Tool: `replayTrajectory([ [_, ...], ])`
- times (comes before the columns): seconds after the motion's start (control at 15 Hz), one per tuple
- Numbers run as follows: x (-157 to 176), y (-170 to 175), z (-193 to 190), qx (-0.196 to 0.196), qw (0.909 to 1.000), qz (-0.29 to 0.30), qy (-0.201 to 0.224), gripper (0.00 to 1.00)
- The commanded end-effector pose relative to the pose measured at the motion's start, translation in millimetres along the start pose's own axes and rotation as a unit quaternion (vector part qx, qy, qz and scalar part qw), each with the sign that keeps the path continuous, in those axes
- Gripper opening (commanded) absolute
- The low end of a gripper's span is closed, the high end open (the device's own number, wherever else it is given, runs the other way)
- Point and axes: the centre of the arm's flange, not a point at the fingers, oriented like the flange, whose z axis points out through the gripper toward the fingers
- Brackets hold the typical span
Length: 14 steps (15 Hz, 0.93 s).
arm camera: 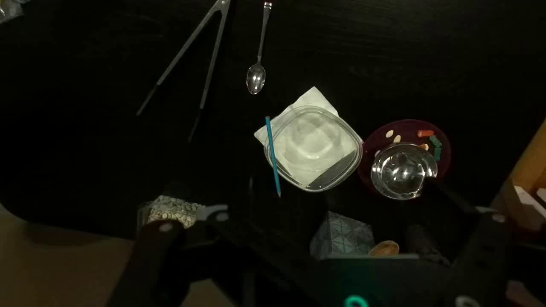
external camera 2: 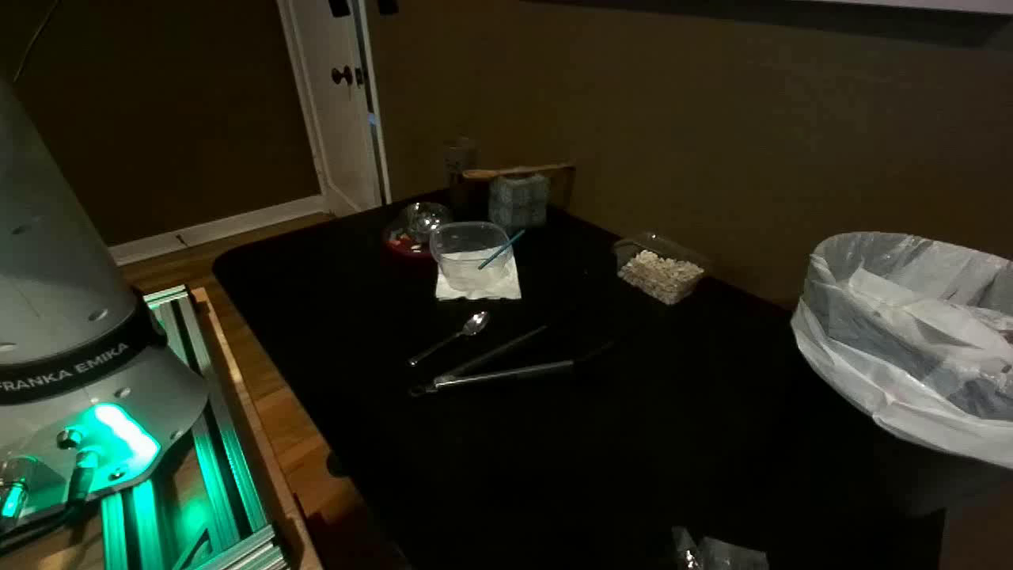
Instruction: Put the spoon into the bowl
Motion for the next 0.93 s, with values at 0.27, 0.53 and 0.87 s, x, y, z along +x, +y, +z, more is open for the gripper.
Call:
replayTrajectory([
  [0.27,0.0,0.0,0.0,0.000,1.0000,0.000,0.000,1.00],
  [0.53,18.8,17.7,35.4,-0.012,0.9994,-0.015,-0.027,1.00],
  [0.87,23.1,40.1,104.6,-0.008,0.9983,0.015,-0.056,1.00],
])
